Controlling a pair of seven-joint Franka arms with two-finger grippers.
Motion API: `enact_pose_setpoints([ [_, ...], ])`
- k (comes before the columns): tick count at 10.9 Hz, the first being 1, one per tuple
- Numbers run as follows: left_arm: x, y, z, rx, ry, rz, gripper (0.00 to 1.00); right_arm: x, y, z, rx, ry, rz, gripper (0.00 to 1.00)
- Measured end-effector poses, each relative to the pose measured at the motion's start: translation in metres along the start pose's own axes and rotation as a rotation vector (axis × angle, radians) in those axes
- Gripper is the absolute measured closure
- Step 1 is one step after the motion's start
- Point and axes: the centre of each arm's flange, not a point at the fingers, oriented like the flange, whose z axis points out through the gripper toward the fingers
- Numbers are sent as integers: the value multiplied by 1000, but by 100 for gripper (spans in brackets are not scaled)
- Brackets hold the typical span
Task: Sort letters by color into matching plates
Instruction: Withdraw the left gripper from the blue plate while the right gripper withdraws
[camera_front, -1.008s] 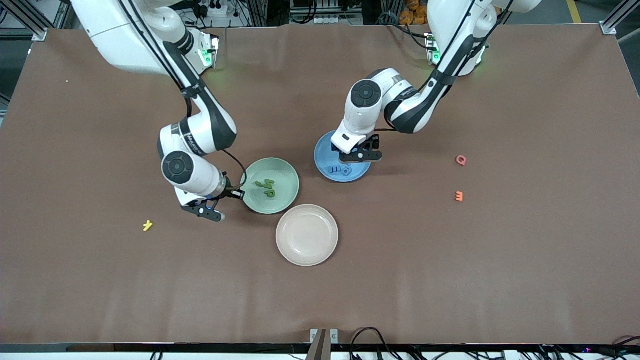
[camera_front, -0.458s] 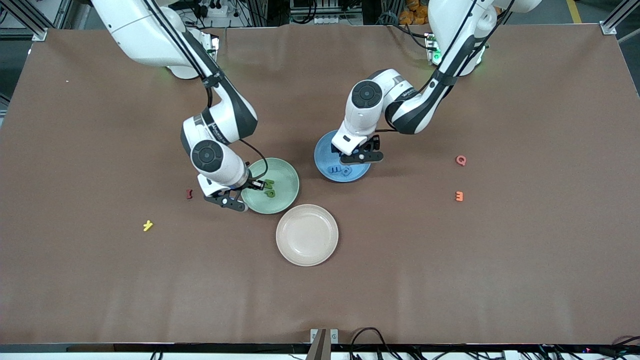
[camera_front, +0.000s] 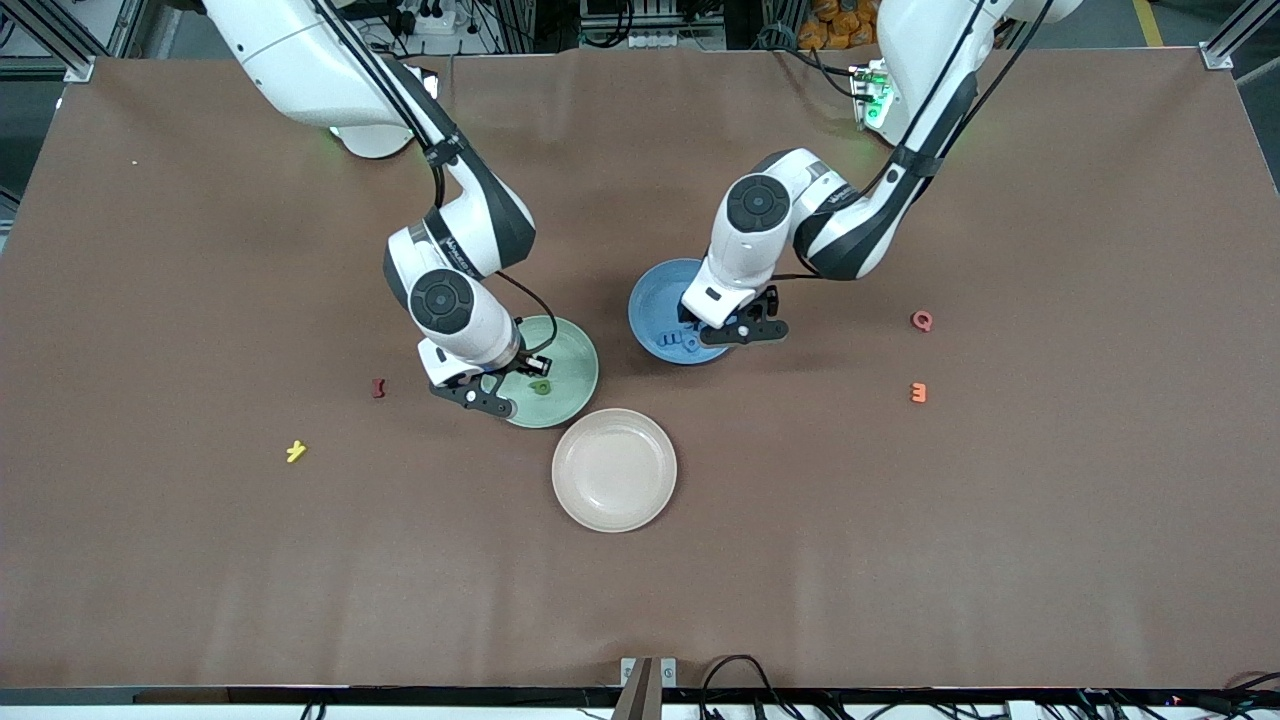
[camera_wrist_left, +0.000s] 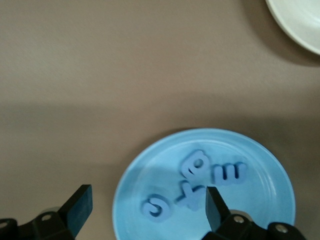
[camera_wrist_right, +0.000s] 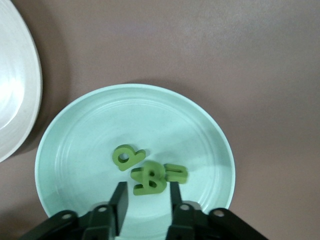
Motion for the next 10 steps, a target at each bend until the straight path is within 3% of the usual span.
enact_pose_setpoints([
  [5, 35, -39, -29, 13, 10, 68, 0, 1, -2, -1, 1, 4, 9, 0],
  [7, 45, -55, -33, 32, -3, 109, 0, 14, 8, -7, -12, 0, -65, 0],
  [10, 70, -95, -48, 53, -10, 149, 0, 68, 54, -26, -29, -7, -179, 0],
])
